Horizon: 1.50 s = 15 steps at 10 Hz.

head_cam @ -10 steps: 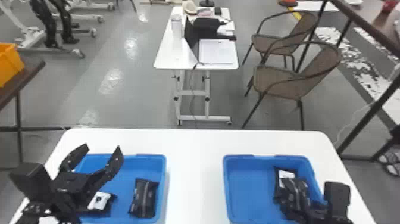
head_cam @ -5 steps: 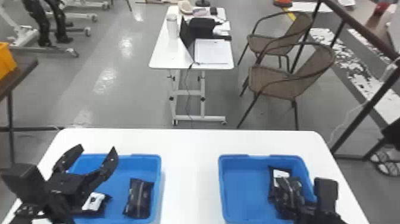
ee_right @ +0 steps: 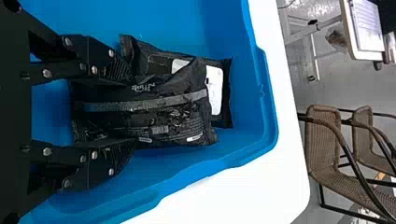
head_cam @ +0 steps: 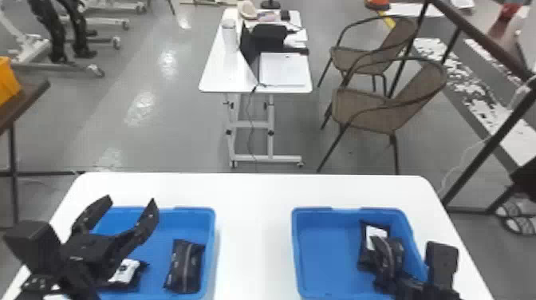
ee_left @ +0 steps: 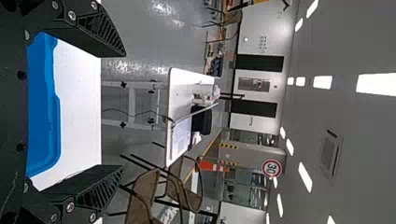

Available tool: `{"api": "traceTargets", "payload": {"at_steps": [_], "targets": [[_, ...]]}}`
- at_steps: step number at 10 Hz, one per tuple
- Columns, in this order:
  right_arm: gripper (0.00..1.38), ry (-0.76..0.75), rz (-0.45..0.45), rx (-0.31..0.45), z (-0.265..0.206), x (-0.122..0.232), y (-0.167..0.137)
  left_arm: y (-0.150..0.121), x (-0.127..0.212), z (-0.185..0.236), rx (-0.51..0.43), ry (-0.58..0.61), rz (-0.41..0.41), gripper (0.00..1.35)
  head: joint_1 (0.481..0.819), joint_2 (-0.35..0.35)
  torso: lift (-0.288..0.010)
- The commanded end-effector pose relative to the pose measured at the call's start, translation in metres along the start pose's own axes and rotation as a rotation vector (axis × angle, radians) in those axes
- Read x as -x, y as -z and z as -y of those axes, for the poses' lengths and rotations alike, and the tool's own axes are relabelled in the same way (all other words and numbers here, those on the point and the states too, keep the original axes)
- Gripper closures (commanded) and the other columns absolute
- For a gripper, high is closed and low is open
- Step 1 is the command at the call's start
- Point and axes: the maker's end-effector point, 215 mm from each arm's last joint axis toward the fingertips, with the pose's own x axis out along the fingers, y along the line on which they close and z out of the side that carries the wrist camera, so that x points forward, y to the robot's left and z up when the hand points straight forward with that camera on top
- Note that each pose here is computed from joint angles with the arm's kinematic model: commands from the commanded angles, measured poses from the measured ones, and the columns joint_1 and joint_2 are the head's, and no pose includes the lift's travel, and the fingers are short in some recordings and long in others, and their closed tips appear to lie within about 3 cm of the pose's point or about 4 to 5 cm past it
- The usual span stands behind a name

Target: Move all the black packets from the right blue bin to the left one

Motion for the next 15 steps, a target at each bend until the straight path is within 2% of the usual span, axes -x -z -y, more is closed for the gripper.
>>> {"api": "traceTargets", "payload": {"at_steps": [1,3,4,5,6,7,9,10,12,14,15], "targets": [[1.29,-0.018,0.029,-0.033,-0.006,0.004,-0.006,-0.001,-0.001,0.001,0.007,0.001,0.005,0.18,0.695,-0.021,0.0],[1.29,-0.039,0.087,-0.037,-0.013,0.023,-0.025,-0.008,-0.003,0.002,0.021,0.004,0.022,0.18,0.695,-0.014,0.0],[1.29,-0.065,0.135,-0.04,-0.023,0.04,-0.046,-0.01,-0.003,0.001,0.034,0.004,0.028,0.18,0.695,-0.013,0.0],[1.29,-0.109,0.193,-0.011,-0.043,0.057,-0.079,-0.008,-0.002,-0.001,0.063,-0.001,0.025,0.18,0.695,-0.009,0.0],[1.29,-0.184,0.252,0.041,-0.077,0.069,-0.116,-0.008,-0.002,-0.003,0.091,-0.001,0.024,0.18,0.695,0.003,0.0],[1.29,-0.297,0.265,0.095,-0.119,0.071,-0.145,-0.006,-0.008,-0.001,0.123,0.034,0.004,0.18,0.695,0.032,0.0],[1.29,-0.552,0.274,0.262,-0.218,0.064,-0.195,-0.017,-0.015,0.012,0.18,0.057,0.037,0.18,0.695,0.094,0.0],[1.29,-0.694,0.255,0.312,-0.267,0.057,-0.199,-0.025,-0.019,0.015,0.186,0.065,0.055,0.18,0.695,0.137,0.0],[1.29,-0.856,0.238,0.418,-0.341,0.055,-0.189,-0.034,-0.033,0.039,0.262,0.12,0.067,0.18,0.695,0.203,0.0],[1.29,-0.961,0.186,0.471,-0.388,0.06,-0.17,-0.054,-0.051,0.073,0.316,0.203,0.086,0.18,0.695,0.249,0.0],[1.29,-1.003,0.186,0.503,-0.409,0.07,-0.171,-0.065,-0.059,0.081,0.3,0.238,0.092,0.18,0.695,0.257,0.0]]}}
